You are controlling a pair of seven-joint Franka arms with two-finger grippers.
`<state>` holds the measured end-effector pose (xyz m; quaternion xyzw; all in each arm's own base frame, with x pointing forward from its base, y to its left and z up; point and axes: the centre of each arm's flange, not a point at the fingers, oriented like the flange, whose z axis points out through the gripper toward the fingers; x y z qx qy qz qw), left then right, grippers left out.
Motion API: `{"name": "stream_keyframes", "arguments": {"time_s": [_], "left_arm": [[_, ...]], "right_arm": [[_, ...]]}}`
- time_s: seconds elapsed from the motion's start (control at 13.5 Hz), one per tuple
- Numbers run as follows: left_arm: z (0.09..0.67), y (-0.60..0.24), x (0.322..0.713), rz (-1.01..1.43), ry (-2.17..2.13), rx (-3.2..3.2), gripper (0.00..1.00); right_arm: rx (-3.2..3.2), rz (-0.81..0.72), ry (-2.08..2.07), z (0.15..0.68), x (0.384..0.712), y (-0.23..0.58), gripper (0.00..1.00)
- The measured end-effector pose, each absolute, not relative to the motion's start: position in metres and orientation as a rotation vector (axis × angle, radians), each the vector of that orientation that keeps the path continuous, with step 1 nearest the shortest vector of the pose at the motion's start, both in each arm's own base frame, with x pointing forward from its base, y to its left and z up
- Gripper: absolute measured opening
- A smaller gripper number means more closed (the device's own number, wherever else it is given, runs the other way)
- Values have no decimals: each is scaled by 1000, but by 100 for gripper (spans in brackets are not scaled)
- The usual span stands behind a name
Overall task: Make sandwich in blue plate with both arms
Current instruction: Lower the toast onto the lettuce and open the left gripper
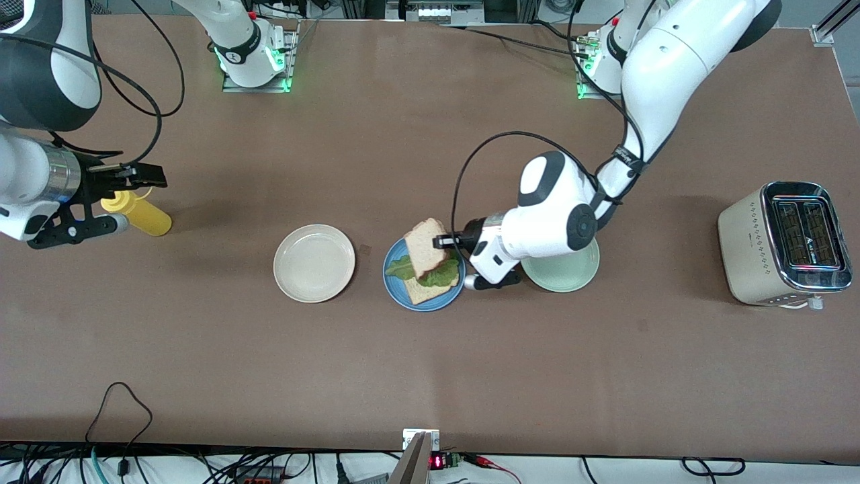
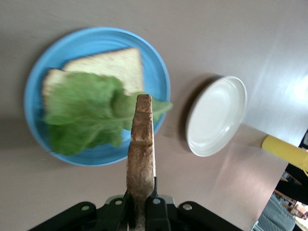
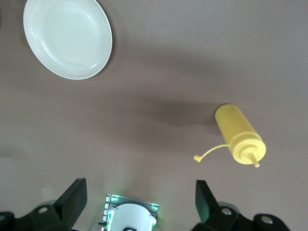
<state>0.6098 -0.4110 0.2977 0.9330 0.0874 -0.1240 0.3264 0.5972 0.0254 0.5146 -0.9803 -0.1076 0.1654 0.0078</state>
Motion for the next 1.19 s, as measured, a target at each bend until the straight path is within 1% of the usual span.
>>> {"name": "stream_keyframes", "arguments": {"time_s": [0.15, 0.52, 0.67, 0.96, 1.19], "left_arm": [[294, -419, 611, -309, 166, 2435, 10], [257, -415, 617, -310, 59, 2424, 10], [250, -412, 618, -299, 17, 2420, 10], [248, -407, 626, -277, 0, 2411, 10], [235, -398, 631, -252, -72, 2411, 10]], "right_arm": [[-3064, 488, -316, 515, 584, 19, 100], [-3052, 388, -260, 510, 540, -9, 100], [-3048, 368, -258, 505, 528, -11, 100], [-3056, 338, -260, 504, 534, -10, 100], [-3071, 318, -265, 507, 554, -6, 100]]}}
